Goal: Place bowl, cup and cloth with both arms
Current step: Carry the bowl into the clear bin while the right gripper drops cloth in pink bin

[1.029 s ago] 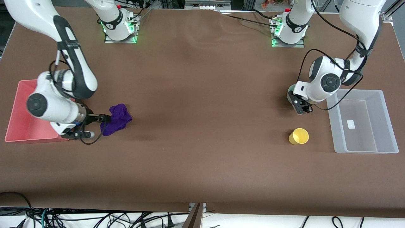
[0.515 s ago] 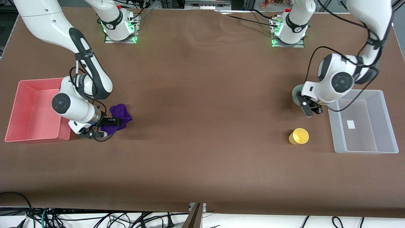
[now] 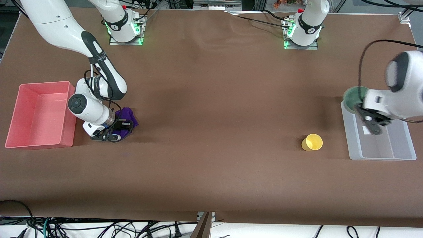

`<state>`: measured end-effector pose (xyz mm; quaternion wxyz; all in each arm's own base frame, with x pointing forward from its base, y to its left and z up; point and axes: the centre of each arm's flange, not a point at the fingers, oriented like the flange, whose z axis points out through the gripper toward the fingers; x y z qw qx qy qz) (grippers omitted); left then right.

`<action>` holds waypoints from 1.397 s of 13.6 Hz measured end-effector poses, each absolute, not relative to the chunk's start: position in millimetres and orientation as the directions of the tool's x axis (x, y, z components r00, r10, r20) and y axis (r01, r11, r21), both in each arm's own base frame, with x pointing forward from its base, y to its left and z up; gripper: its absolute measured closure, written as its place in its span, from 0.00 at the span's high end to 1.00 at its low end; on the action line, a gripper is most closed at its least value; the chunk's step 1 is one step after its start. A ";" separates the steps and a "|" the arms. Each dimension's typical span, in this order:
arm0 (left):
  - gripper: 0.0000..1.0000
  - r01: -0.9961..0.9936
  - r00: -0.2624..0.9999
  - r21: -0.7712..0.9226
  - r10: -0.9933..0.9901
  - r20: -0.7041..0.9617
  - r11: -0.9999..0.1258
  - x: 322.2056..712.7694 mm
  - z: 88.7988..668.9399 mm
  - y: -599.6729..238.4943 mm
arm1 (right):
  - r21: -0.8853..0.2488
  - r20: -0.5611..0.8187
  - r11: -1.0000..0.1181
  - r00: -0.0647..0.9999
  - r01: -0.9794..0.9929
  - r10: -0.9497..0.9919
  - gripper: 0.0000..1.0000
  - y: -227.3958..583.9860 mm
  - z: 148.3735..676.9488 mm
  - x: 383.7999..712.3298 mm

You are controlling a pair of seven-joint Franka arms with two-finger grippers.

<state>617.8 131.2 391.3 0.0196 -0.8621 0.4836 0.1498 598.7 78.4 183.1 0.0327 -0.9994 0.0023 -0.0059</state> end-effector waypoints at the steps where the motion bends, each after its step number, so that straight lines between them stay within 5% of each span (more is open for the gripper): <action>1: 0.05 -0.822 0.509 0.129 -0.817 -0.270 -0.555 621.8 374.8 172.8 | -0.064 0.011 -0.998 1.000 -0.002 -0.002 0.28 78.2 190.4 601.4; 3: 0.05 -0.790 0.558 0.137 -0.794 -0.242 -0.597 629.6 328.2 246.4 | -0.056 -0.042 -0.998 0.999 0.004 0.006 0.17 75.9 224.9 613.6; 8: 0.05 -0.788 0.581 0.118 -0.792 -0.187 -0.605 645.7 231.5 279.3 | -0.044 -0.209 -0.988 0.966 0.146 0.152 0.15 -21.9 403.4 640.9; 13: 0.50 -0.784 0.588 0.111 -0.788 -0.180 -0.611 649.2 229.6 285.2 | -0.043 -0.282 -0.961 0.920 0.273 0.274 0.15 -192.7 433.7 613.2; 18: 0.99 -0.773 0.608 0.111 -0.779 -0.154 -0.625 672.5 341.3 211.3 | -0.025 -0.305 -0.967 0.919 0.255 0.250 0.15 -253.3 323.4 599.5; 19: 1.00 -0.746 0.641 0.104 -0.752 -0.155 -0.658 674.2 369.6 181.7 | -0.017 -0.304 -0.967 0.920 0.256 0.249 0.15 -256.7 298.6 596.1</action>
